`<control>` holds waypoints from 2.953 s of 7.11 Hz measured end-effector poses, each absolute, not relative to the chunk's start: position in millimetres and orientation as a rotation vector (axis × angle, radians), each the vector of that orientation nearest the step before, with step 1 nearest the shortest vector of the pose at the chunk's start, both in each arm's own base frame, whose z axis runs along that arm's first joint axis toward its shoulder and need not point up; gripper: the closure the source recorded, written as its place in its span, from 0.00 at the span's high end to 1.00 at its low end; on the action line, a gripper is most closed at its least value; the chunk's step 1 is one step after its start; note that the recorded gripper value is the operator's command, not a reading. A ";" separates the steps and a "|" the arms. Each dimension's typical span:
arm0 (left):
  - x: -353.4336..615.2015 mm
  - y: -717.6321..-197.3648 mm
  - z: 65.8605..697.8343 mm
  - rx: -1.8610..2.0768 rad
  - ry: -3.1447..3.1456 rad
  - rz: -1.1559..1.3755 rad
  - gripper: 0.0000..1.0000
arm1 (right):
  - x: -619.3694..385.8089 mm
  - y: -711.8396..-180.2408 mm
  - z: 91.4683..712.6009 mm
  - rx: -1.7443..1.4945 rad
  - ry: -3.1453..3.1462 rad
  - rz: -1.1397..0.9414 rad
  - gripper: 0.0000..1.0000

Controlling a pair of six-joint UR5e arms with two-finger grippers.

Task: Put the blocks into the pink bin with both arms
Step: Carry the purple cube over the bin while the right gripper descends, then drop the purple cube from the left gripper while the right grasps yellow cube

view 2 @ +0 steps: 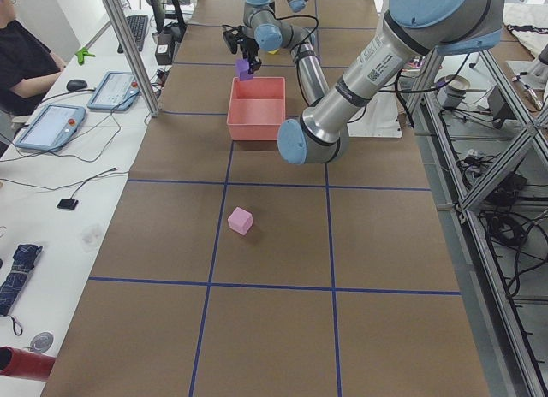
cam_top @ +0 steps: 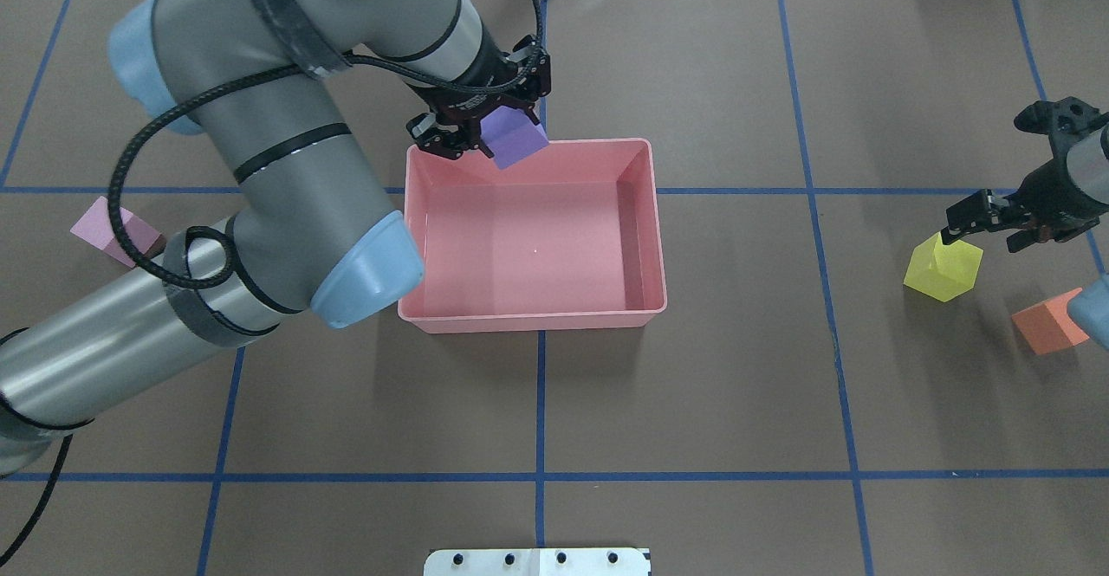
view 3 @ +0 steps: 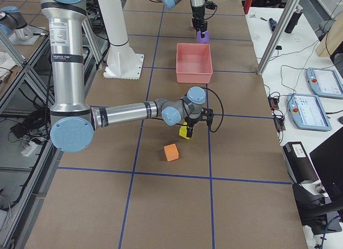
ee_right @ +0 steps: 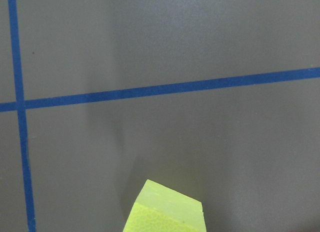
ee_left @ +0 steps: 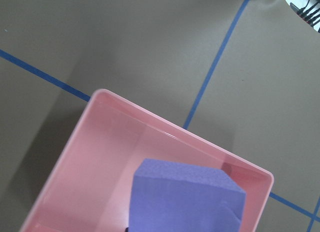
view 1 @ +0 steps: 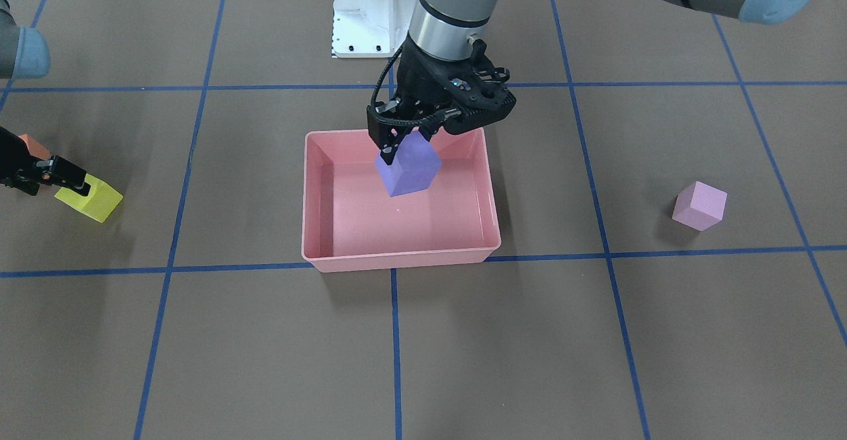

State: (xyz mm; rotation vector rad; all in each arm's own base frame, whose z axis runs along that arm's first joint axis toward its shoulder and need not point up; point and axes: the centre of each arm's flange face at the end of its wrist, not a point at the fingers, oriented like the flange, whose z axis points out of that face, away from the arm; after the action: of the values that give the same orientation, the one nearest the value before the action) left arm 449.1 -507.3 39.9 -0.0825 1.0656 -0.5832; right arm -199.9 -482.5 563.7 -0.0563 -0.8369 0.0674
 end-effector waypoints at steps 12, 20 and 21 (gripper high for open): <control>496.6 -493.8 32.3 -0.057 1.041 -0.587 0.00 | -236.5 -473.2 574.3 -0.104 -0.821 0.013 0.00; 508.4 -478.9 32.4 -0.011 1.036 -0.513 1.00 | -103.9 -528.1 510.0 -0.072 -1.102 0.158 0.00; 496.0 -483.4 32.2 0.010 1.036 -0.503 1.00 | -101.0 -539.1 490.2 -0.073 -1.128 0.159 0.00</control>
State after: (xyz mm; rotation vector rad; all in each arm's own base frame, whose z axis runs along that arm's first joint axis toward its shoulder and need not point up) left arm 496.0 -483.4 32.2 0.0098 1.0358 -0.5030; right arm -101.0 -539.1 490.2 -0.0729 -1.1277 0.1588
